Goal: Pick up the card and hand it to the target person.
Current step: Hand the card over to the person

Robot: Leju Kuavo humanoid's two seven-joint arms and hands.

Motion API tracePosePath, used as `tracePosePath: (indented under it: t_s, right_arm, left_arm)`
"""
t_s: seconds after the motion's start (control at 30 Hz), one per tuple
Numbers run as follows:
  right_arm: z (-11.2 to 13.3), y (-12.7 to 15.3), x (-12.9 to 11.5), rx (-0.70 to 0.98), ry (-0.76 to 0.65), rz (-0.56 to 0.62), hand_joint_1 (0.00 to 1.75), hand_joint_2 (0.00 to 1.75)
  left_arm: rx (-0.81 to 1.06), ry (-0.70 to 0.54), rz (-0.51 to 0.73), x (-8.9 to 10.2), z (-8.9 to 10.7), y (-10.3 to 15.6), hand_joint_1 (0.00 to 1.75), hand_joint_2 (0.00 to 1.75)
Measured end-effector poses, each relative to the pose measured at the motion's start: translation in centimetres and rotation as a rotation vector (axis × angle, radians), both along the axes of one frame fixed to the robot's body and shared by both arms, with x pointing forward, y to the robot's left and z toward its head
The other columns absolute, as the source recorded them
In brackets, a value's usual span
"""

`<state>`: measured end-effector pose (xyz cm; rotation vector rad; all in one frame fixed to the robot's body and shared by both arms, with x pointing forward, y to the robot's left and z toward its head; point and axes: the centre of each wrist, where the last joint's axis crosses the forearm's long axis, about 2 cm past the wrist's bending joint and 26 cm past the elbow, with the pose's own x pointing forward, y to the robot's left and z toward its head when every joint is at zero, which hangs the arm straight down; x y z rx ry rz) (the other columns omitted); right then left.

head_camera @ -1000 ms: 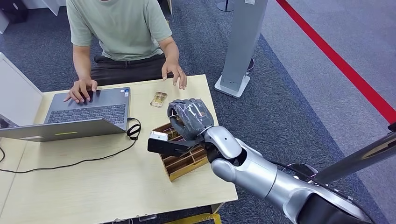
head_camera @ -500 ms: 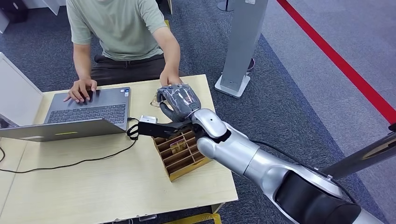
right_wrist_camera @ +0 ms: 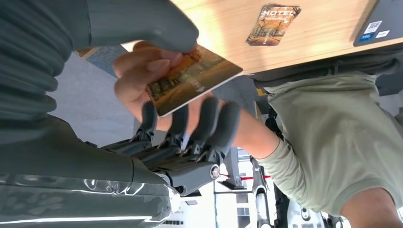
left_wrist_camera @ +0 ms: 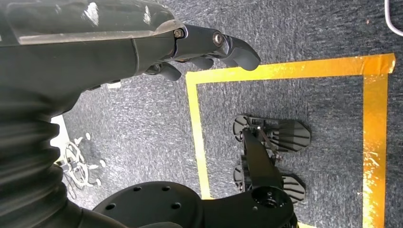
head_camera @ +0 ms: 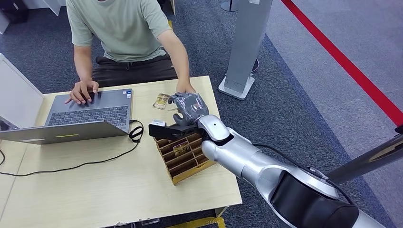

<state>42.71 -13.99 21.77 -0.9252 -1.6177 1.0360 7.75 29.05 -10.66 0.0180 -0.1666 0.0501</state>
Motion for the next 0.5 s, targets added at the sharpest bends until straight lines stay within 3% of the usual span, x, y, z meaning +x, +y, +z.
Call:
tracePosePath:
  t_s: [0.3, 0.5]
  right_arm:
    - [0.4, 0.0, 0.3, 0.005, -0.012, -0.002, 0.0, 1.75]
    - [1.6, -0.2, -0.1, 0.104, -0.058, 0.006, 0.0, 1.75]
  left_arm:
    - [0.016, -0.005, 0.02, -0.1, 0.0, 0.0, 0.0, 1.75]
    - [0.023, 0.004, 0.045, -0.7, -0.1, 0.1, 0.0, 1.75]
